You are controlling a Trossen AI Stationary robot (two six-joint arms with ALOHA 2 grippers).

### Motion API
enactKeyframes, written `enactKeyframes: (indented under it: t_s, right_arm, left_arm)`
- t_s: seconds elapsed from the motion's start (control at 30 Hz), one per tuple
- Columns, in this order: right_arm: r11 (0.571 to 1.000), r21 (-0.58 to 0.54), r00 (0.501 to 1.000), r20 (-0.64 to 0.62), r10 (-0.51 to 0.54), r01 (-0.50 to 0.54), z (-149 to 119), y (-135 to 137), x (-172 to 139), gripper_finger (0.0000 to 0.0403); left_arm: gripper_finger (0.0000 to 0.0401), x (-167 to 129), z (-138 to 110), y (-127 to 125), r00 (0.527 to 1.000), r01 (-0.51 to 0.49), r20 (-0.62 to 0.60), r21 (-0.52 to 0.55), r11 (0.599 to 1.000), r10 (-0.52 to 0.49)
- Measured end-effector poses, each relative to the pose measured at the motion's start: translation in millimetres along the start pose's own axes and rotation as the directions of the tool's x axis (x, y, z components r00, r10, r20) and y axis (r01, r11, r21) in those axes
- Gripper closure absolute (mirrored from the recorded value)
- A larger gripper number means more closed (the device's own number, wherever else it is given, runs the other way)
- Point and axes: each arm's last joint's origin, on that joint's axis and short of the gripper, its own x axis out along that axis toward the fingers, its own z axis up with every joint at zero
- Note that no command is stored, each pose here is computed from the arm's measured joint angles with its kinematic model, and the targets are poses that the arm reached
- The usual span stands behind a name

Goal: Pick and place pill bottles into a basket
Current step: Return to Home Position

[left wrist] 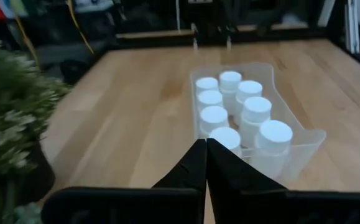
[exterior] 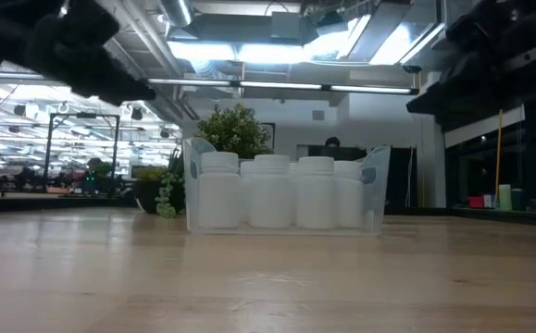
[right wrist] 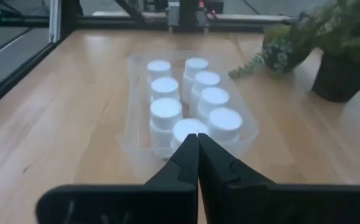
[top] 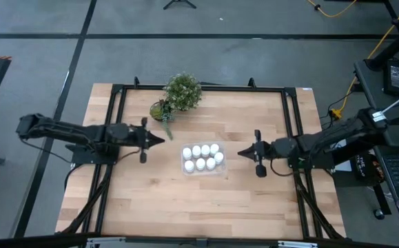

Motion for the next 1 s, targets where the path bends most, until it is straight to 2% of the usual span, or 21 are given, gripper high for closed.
enactKeyframes:
  t_s: [0.13, 0.37, 0.53, 0.73, 1.0]
  right_arm:
    - [1.0, -0.006, 0.999, 0.043, -0.002, 0.002, 7, -18, -2, 0.0401]
    - [0.997, -0.054, 0.983, 0.172, 0.064, -0.055, 22, -42, -18, 0.0402]
    - [0.996, -0.077, 0.973, 0.221, 0.061, -0.045, 26, -54, -35, 0.0402]
    - [0.995, -0.093, 0.966, 0.253, 0.058, -0.035, 26, -64, -59, 0.0403]
    - [0.998, -0.067, 0.969, 0.248, 0.019, -0.002, 11, -66, -81, 0.0403]
  left_arm:
    - [0.0399, -14, -19, 5, 0.996, -0.021, 0.087, -0.021, 1.0, 0.023]
    - [0.0399, -28, -36, 7, 0.979, -0.049, 0.199, -0.02, 0.999, 0.052]
    - [0.0399, -35, -41, 9, 0.969, -0.094, 0.228, -0.029, 0.995, 0.098]
    - [0.0399, -40, -37, 10, 0.953, -0.099, 0.287, -0.021, 0.995, 0.101]
    - [0.0399, -41, -37, 11, 0.948, -0.128, 0.293, -0.017, 0.992, 0.127]
